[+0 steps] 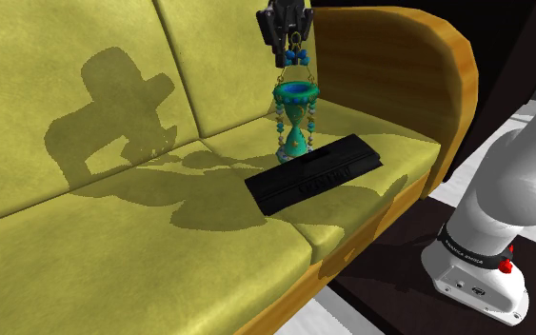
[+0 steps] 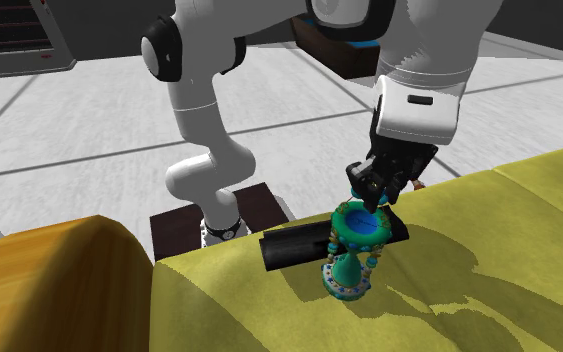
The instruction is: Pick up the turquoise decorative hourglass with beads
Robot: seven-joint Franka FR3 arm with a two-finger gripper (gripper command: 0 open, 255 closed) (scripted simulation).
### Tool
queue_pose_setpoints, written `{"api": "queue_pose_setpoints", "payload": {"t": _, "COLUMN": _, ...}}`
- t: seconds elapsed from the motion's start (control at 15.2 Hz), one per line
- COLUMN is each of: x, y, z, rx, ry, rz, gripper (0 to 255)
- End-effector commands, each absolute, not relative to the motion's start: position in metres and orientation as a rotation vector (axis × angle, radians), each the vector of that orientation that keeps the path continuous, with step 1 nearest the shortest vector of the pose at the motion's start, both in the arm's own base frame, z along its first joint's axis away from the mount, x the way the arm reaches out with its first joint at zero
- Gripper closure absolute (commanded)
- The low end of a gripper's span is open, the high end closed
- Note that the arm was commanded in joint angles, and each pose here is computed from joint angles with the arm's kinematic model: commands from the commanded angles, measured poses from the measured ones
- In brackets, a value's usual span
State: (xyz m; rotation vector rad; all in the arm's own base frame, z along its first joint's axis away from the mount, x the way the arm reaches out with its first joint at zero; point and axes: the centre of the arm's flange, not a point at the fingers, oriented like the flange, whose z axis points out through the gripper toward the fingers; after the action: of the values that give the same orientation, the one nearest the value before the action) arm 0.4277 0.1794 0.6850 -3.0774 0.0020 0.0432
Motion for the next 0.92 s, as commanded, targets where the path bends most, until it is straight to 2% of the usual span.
{"api": "queue_pose_setpoints", "payload": {"t": 0.0, "x": 0.428, "y": 0.18, "z": 0.684, "rx": -3.078, "ry": 0.002, "rz": 0.045, "gripper": 255}}
{"api": "queue_pose_setpoints", "payload": {"t": 0.4, "x": 0.428, "y": 0.18, "z": 0.685, "rx": -3.078, "ry": 0.002, "rz": 0.045, "gripper": 255}}
{"api": "queue_pose_setpoints", "payload": {"t": 0.86, "x": 0.428, "y": 0.18, "z": 0.722, "rx": -3.078, "ry": 0.002, "rz": 0.045, "gripper": 255}}
